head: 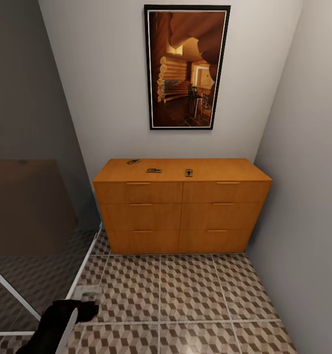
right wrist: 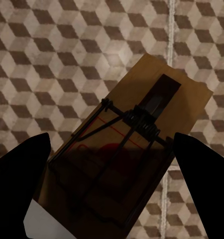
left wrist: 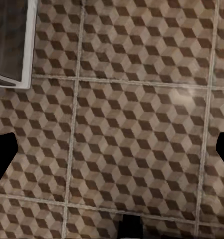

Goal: Take the four mousetraps from the cabinet in the bathroom and place them on the bathroom floor. Make sure all four end up on the same floor surface, and ensure that at least two of them are either under or directly next to the same bathroom sink.

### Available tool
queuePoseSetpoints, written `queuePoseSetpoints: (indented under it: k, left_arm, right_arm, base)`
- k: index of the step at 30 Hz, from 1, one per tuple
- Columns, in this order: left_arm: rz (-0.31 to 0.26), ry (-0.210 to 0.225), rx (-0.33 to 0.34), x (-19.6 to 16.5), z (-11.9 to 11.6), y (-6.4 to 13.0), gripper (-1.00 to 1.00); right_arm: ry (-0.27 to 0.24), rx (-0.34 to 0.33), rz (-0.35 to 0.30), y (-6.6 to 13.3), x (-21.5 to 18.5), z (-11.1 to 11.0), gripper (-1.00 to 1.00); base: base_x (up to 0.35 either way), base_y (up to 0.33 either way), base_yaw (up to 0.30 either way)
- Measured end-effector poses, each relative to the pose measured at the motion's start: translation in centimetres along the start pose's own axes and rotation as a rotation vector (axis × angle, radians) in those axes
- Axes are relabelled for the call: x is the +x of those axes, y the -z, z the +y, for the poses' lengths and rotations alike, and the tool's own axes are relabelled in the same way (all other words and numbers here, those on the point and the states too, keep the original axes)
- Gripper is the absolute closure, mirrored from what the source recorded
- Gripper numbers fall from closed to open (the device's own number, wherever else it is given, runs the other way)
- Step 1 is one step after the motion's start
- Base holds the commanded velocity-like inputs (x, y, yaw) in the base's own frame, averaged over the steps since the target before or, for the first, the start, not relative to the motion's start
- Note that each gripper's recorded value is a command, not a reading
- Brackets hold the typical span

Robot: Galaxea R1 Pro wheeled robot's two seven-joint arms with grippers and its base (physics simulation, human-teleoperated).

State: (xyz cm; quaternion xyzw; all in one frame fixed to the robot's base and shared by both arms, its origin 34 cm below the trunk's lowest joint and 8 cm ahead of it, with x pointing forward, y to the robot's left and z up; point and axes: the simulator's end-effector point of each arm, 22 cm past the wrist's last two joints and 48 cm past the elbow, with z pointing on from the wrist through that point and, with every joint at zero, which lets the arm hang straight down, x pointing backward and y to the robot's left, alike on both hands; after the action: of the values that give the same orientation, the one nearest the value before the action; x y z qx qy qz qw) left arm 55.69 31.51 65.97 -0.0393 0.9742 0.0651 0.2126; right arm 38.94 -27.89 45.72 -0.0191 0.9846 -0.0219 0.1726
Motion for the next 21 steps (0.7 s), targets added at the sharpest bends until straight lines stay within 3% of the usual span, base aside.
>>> queuePoseSetpoints:
  k: [5, 12, 15, 17, 21]
  left_arm:
    - [-0.098, 0.017, 0.007, -8.7, -0.2, 2.2, -1.0]
    - [-0.151, 0.032, 0.021, -16.4, -0.8, 3.1, -1.0]
    - [-0.167, 0.038, 0.05, -20.1, -2.4, 3.7, -1.0]
    - [-0.194, 0.039, 0.103, -23.6, -5.6, 5.1, -1.0]
    - [-0.24, 0.037, 0.142, -27.3, -8.2, 7.3, -1.0]
  right_arm:
    - [0.0, 0.0, 0.0, 0.0, 0.0, 0.0, 1.0]
    - [0.0, 0.0, 0.0, 0.0, 0.0, 0.0, 1.0]
    - [0.0, 0.0, 0.0, 0.0, 0.0, 0.0, 1.0]
    - [-0.001, 0.0, 0.0, 0.0, 0.0, 0.0, 1.0]
    - [0.0, 0.0, 0.0, 0.0, 0.0, 0.0, 1.0]
  base:
    - [0.0, 0.0, 0.0]
    - [0.0, 0.0, 0.0]
    - [0.0, 0.0, 0.0]
    - [0.0, 0.0, 0.0]
    - [0.0, 0.0, 0.0]
